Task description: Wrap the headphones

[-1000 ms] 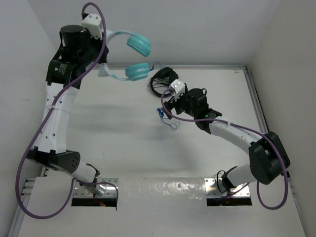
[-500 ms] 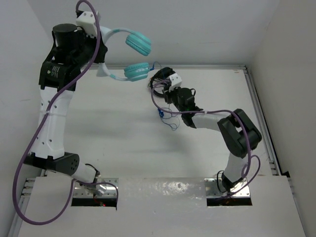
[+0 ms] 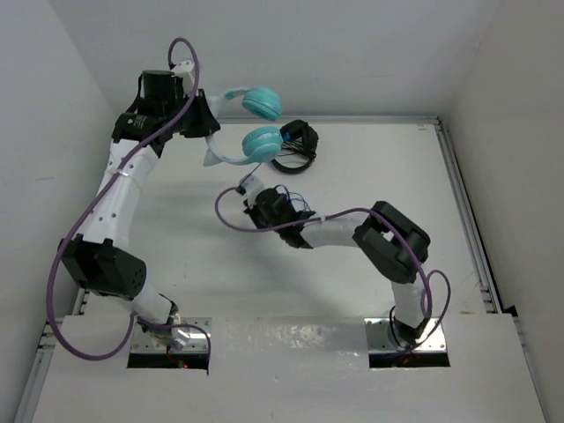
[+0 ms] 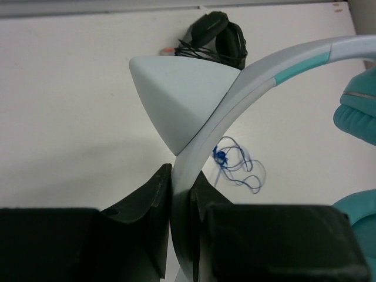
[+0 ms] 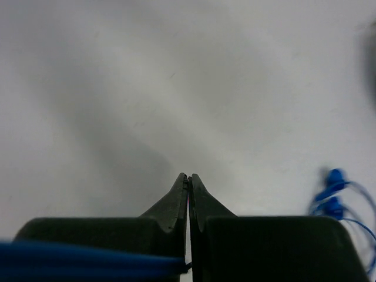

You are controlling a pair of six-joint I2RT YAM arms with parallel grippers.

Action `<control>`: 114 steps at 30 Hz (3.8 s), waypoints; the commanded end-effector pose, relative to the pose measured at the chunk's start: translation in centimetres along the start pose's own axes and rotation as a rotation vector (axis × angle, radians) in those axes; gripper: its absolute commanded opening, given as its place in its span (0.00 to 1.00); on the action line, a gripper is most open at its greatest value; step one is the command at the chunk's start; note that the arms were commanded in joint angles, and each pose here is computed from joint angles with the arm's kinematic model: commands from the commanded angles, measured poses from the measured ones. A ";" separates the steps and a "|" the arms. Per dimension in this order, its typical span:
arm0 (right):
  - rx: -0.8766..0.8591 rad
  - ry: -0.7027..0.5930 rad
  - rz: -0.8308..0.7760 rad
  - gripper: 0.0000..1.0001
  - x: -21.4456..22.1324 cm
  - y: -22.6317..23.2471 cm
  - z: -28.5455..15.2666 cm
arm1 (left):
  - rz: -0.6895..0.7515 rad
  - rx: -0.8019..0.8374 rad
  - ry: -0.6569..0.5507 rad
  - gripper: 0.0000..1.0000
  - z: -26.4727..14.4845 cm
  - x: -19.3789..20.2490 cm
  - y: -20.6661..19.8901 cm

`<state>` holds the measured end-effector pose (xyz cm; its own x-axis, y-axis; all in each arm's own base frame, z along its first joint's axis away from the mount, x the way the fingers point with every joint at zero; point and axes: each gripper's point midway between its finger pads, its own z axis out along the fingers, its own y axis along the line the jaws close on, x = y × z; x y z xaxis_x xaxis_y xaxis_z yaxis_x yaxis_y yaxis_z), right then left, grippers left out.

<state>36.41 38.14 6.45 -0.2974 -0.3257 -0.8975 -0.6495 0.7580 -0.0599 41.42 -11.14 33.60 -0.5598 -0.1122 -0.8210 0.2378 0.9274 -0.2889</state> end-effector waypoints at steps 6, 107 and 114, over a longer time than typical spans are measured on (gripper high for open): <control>-0.033 0.224 -0.265 0.00 1.6 6.4 -0.4 | -0.213 0.095 -0.039 0.00 4.1 0.6 1.0; 0.153 0.142 0.056 0.00 -7.1 -18.2 -11.7 | 0.329 0.083 0.160 0.00 7.6 9.0 -0.1; 0.080 0.174 -0.059 0.00 -9.1 -15.0 -8.2 | 0.331 0.079 0.204 0.00 9.3 10.4 -0.1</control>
<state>41.31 28.02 18.06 -0.2200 -0.5672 -0.7937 -0.7609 0.6089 -0.2242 39.02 -19.31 16.48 -0.5123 0.5169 -0.6858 0.7155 0.6986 -0.0079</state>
